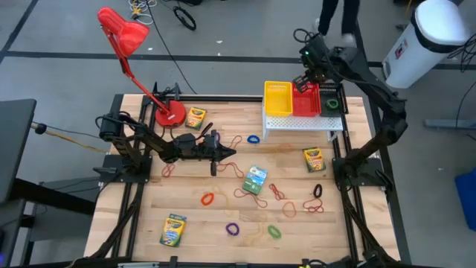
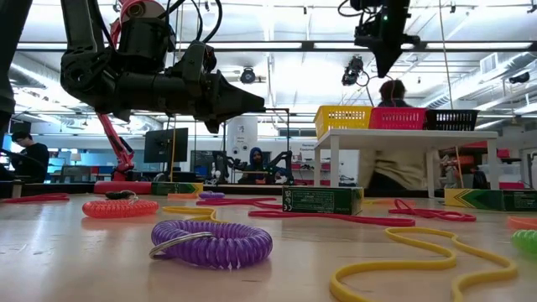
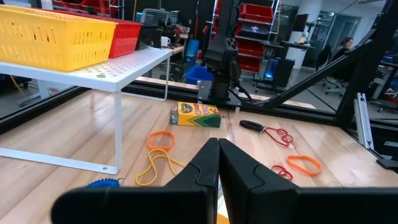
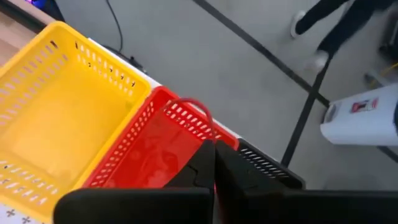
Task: Pick & Place Office Desk Supplies
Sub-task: Put the red rubber band on the red basket
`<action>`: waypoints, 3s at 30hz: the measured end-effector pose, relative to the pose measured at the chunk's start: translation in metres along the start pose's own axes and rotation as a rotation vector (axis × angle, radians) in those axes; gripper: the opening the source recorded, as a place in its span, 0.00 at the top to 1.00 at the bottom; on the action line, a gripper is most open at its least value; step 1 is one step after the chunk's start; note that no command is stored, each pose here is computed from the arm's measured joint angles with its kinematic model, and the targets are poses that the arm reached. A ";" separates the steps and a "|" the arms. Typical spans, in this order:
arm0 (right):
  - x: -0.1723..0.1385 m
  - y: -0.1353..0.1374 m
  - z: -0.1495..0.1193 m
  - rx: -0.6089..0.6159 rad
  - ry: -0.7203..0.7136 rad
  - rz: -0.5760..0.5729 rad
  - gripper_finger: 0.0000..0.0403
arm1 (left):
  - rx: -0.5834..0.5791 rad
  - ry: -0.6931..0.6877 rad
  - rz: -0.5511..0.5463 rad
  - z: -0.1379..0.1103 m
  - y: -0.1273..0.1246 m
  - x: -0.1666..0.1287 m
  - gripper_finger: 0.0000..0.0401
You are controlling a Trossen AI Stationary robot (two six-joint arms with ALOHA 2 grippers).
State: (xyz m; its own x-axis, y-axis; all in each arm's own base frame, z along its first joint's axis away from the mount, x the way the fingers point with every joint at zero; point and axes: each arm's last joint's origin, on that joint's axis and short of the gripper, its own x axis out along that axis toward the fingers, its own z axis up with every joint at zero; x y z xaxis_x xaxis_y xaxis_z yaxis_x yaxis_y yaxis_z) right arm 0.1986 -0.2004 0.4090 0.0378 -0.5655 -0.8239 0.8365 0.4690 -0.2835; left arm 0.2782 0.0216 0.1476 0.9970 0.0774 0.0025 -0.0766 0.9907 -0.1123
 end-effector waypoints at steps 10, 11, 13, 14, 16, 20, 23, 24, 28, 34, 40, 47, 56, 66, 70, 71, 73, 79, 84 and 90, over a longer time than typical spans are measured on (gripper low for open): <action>0.032 0.003 0.005 0.046 0.151 0.035 0.99 | 0.000 0.000 0.000 0.000 0.000 0.000 0.97; 0.035 0.005 0.005 0.049 0.165 0.041 0.99 | 0.000 0.000 0.000 0.000 0.000 0.000 0.97; 0.041 0.008 0.006 0.048 0.193 0.048 0.99 | 0.000 0.000 0.000 0.000 0.000 0.000 0.97; 0.044 0.009 0.006 0.049 0.214 0.046 0.99 | 0.000 0.000 0.000 0.000 0.000 0.000 0.97; 0.051 0.012 0.005 0.045 0.261 0.044 0.99 | 0.000 0.000 0.000 0.000 0.000 0.000 0.97; 0.059 0.017 0.006 0.054 0.296 0.052 0.99 | 0.000 0.000 0.000 0.000 0.000 0.000 0.97; 0.065 0.020 0.007 0.051 0.325 0.067 0.99 | 0.000 0.000 0.000 0.000 0.000 0.000 0.97; 0.067 0.021 0.006 0.051 0.343 0.070 0.98 | 0.000 0.000 0.000 0.000 0.000 0.000 0.97; 0.070 0.023 0.003 0.050 0.400 0.074 0.93 | 0.000 0.000 0.000 0.000 0.000 0.000 0.97; 0.071 0.026 0.003 0.042 0.403 0.076 0.82 | 0.000 0.000 0.000 0.000 0.000 0.000 0.97; 0.067 0.025 0.002 0.025 0.391 0.084 0.76 | 0.000 0.000 0.000 0.000 0.000 0.000 0.97; 0.067 0.026 0.003 0.032 0.398 0.132 0.68 | 0.000 0.000 0.000 0.000 0.000 0.000 0.97; 0.076 0.019 0.009 0.079 0.326 0.118 0.45 | 0.000 0.000 0.000 0.000 0.000 0.000 0.97; 0.098 0.019 -0.001 0.020 0.353 0.045 0.39 | 0.000 0.000 0.000 0.000 0.000 0.000 0.97; 0.077 0.012 0.004 0.034 0.280 0.044 0.39 | 0.000 0.000 0.000 0.000 0.000 0.000 0.97; 0.072 0.011 0.005 0.038 0.255 0.044 0.39 | 0.000 0.000 0.000 0.000 0.000 0.000 0.97; 0.061 0.010 0.004 0.031 0.209 0.015 0.39 | 0.000 0.000 0.000 0.000 0.000 0.000 0.97; 0.031 0.022 0.000 -0.108 0.075 -0.165 0.39 | 0.000 0.000 0.000 0.000 0.000 0.000 0.97; 0.020 0.041 -0.003 -0.187 0.028 -0.209 0.39 | 0.000 0.000 0.000 0.000 0.000 0.000 0.97; 0.011 0.053 -0.008 -0.254 -0.008 -0.336 0.39 | 0.000 0.000 0.000 0.000 0.000 0.000 0.97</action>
State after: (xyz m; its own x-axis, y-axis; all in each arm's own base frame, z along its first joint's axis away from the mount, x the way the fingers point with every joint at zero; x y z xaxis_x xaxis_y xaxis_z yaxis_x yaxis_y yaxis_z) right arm 0.2388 -0.1761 0.3808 -0.2091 -0.7201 -0.6616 0.6419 0.4094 -0.6483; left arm 0.2782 0.0217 0.1475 0.9970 0.0777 0.0021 -0.0770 0.9907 -0.1121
